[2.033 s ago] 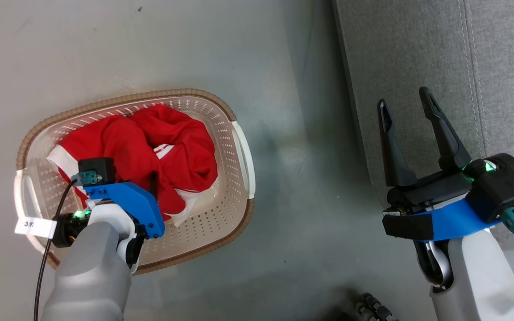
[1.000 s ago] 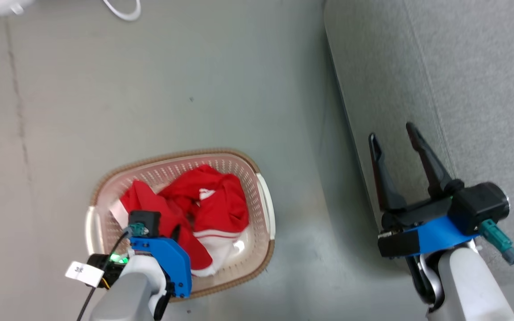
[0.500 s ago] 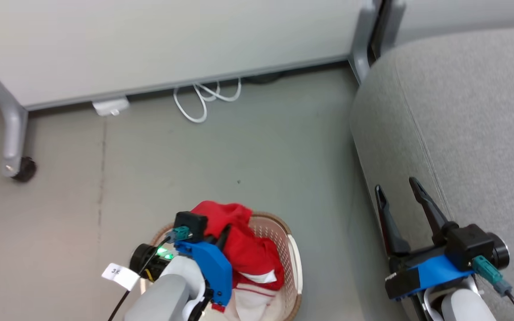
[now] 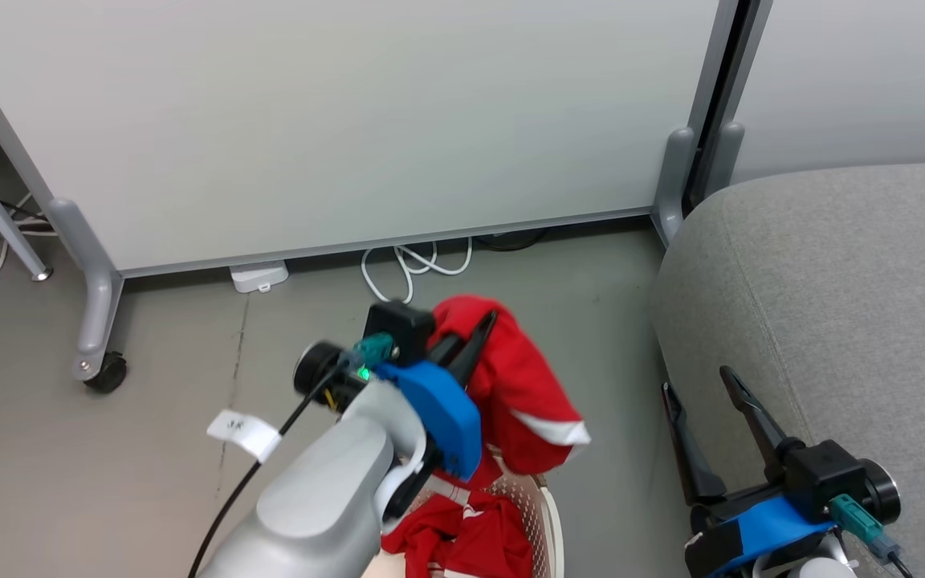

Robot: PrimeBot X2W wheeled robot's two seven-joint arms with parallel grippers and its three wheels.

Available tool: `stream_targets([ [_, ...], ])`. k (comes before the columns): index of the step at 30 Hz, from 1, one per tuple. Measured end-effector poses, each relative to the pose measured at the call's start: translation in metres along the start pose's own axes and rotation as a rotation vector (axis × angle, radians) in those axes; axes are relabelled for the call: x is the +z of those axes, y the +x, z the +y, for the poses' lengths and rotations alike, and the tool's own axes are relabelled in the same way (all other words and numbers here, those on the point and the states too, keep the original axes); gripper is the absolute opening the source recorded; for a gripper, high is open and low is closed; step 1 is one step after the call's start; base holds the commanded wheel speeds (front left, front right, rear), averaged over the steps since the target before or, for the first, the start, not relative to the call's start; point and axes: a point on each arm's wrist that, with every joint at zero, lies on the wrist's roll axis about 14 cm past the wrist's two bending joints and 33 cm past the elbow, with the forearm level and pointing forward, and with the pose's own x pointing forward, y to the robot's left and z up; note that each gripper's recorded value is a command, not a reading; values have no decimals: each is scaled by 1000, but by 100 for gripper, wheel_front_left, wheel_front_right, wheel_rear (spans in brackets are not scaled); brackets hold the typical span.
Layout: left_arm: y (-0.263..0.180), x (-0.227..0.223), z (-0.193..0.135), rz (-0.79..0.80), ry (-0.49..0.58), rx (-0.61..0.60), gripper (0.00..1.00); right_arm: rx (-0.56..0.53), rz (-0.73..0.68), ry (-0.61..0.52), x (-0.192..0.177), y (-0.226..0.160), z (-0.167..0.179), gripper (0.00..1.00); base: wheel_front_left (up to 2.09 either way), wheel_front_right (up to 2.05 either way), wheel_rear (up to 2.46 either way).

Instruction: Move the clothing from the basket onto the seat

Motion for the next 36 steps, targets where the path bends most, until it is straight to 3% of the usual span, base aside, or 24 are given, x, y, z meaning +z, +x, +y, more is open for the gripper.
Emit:
stream_targets([
  [13, 22, 84, -42, -164, 101, -130, 0, 10, -8, -6, 4, -11, 5, 100, 0, 0, 0],
  [26, 29, 79, -56, -140, 94, -161, 0, 51, 21, -17, -1, -11, 18, 100, 0, 0, 0],
  [36, 31, 73, -56, -123, 90, -168, 0, 124, 87, -67, -1, 24, 33, 100, 0, 0, 0],
])
